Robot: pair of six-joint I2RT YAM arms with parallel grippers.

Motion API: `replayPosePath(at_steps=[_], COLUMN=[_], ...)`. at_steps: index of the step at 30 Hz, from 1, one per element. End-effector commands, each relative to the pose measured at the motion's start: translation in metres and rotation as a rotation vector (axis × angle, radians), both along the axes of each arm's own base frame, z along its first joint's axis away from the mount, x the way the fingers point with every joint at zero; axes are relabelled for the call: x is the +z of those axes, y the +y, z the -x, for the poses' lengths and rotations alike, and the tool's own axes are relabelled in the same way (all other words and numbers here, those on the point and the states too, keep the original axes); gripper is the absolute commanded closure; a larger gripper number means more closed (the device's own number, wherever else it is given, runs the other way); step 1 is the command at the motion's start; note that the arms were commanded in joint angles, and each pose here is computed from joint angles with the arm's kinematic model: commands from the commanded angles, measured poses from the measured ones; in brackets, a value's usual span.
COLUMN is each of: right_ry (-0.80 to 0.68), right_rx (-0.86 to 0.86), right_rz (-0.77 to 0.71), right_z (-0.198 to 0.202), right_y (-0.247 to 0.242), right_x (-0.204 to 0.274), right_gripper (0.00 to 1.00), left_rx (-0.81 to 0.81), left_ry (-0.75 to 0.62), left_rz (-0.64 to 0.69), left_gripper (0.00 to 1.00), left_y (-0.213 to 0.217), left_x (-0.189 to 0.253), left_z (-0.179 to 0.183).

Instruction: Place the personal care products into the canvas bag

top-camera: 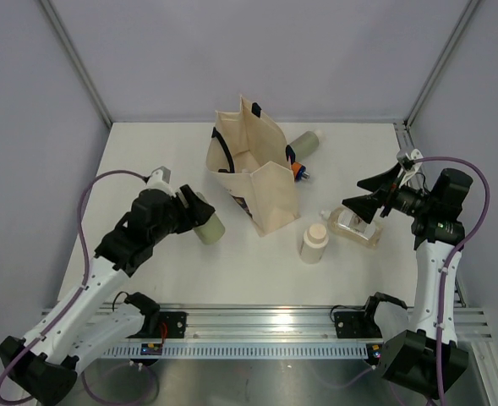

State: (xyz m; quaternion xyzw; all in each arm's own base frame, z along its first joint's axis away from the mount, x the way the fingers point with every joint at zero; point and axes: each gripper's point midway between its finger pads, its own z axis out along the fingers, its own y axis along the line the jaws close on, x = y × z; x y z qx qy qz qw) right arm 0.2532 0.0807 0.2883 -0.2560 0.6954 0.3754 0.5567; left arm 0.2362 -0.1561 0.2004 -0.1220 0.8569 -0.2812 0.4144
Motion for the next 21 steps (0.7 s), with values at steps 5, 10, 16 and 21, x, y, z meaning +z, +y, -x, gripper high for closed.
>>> replayPosePath(at_steps=[5, 10, 16, 21], right_ry=[-0.028, -0.018, -0.009, -0.009], right_rx=[-0.001, -0.009, -0.022, -0.029], right_rz=[0.013, 0.012, 0.018, 0.017], right_z=[-0.003, -0.005, -0.007, -0.007], right_y=[-0.004, -0.007, -0.010, -0.012], right_x=[0.005, 0.003, 0.000, 0.000], right_gripper=[0.04, 0.04, 0.04, 0.04], left_rx=[-0.120, -0.121, -0.113, -0.175], left_ry=[-0.387, -0.424, -0.350, -0.283], left_rz=[0.236, 0.255, 0.220, 0.206], left_gripper=[1.00, 1.00, 1.00, 1.00], left_y=[-0.046, -0.061, -0.091, -0.119], left_x=[0.198, 0.238, 0.216, 0.192], left_z=[-0.042, -0.071, -0.148, -0.193])
